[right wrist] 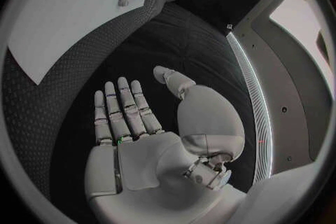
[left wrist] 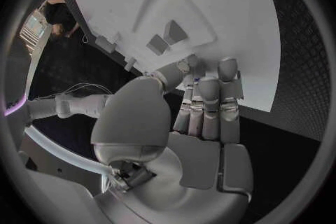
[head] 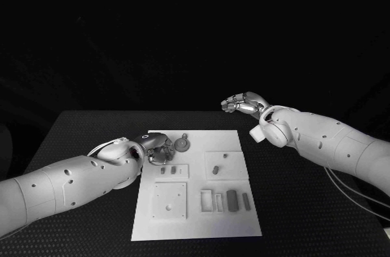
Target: Assemble the parts on the task board
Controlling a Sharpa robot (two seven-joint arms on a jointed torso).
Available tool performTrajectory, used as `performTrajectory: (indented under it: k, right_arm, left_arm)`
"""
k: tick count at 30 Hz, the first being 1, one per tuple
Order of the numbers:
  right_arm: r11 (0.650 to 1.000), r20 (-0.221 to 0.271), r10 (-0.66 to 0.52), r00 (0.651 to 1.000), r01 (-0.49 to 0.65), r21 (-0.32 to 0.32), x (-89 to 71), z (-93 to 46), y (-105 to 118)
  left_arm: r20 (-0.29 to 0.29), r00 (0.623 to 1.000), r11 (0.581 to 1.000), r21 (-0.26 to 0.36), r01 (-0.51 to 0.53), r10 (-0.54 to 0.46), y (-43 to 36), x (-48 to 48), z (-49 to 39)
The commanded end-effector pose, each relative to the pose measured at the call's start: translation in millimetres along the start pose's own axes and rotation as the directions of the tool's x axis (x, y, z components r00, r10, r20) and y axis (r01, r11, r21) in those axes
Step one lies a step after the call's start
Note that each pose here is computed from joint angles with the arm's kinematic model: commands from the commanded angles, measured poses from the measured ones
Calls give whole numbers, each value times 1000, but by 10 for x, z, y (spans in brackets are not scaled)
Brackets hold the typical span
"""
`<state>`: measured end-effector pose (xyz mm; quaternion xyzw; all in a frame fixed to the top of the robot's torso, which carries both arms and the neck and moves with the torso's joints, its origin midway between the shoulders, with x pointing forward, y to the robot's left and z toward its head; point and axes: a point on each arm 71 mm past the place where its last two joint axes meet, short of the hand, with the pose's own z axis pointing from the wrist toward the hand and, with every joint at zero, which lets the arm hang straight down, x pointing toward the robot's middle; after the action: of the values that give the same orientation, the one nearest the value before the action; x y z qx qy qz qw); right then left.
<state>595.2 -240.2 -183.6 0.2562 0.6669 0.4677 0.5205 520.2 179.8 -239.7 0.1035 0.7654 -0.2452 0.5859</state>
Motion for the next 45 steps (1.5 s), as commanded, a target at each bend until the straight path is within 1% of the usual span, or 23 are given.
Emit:
performTrajectory:
  k: [1,8,12,14,17,19,20,21,22,23,24,26,28,30,31,32,34,35,39,41,43,45]
  right_arm:
    - [1000,-14,0,1000,0,-11,10,-2,8]
    - [1000,-12,-1,1000,1,-9,2,-6,4]
    - [1000,-8,-10,1000,10,-7,-15,-18,-3]
    - [1000,-7,-25,1000,25,-8,-22,-30,-3]
    - [998,-4,-59,998,59,-8,-21,-43,2]
    - [993,-12,-114,993,114,-14,-19,-61,6]
    - [989,-20,-149,989,148,-17,-11,-74,10]
    - [985,-26,-170,985,170,-19,-1,-84,11]
    - [981,-33,-194,981,193,-20,8,-98,7]
    - [975,-42,-221,974,220,-23,15,-116,8]
    - [968,-57,-253,966,252,-26,29,-137,10]
    - [948,-71,-317,946,315,-33,51,-171,11]
    - [917,-85,-398,913,396,-41,73,-224,1]
    - [888,-111,-459,882,457,-45,102,-284,-22]
    - [874,-115,-486,867,484,-45,107,-312,-30]
    - [869,-117,-494,861,492,-46,110,-324,-34]
    - [836,-138,-548,825,547,-53,138,-385,-52]
    - [824,-143,-566,812,564,-58,149,-409,-52]
    - [746,-148,-665,732,658,-100,243,-517,-50]
    - [714,-162,-699,697,692,-103,320,-559,-68]
    - [670,-178,-740,649,733,-114,391,-588,-74]
    - [647,-185,-759,624,753,-118,450,-614,-93]
  left_arm:
    - [14,1000,1000,-3,9,-9,8,-12,2]
    - [30,1000,1000,-24,7,-6,97,-36,-17]
    - [53,998,999,-46,22,-19,191,-71,-32]
    - [75,996,997,-63,45,-40,266,-105,-50]
    - [93,992,992,-89,89,-80,364,-155,-71]
    - [111,985,983,-110,144,-132,432,-211,-77]
    - [126,976,973,-126,191,-176,485,-251,-88]
    - [140,963,958,-142,250,-231,531,-282,-97]
    - [161,940,932,-158,327,-302,583,-315,-106]
    - [198,903,895,-165,413,-380,633,-377,-113]
    - [229,862,857,-158,491,-452,670,-428,-122]
    - [252,805,802,-146,580,-537,721,-465,-159]
    - [276,757,758,-127,640,-593,751,-510,-194]
    - [281,721,727,-103,679,-633,763,-556,-227]
    - [285,706,715,-93,693,-648,765,-573,-245]
    - [286,701,710,-90,699,-654,765,-578,-252]
    - [282,675,687,-72,723,-681,755,-601,-284]
    - [281,668,680,-66,730,-689,751,-611,-297]
    - [278,642,658,-45,751,-714,722,-635,-352]
    - [271,619,636,-29,771,-737,702,-632,-369]
    - [266,570,587,-17,809,-777,681,-623,-375]
    - [267,531,548,-11,836,-804,660,-614,-376]
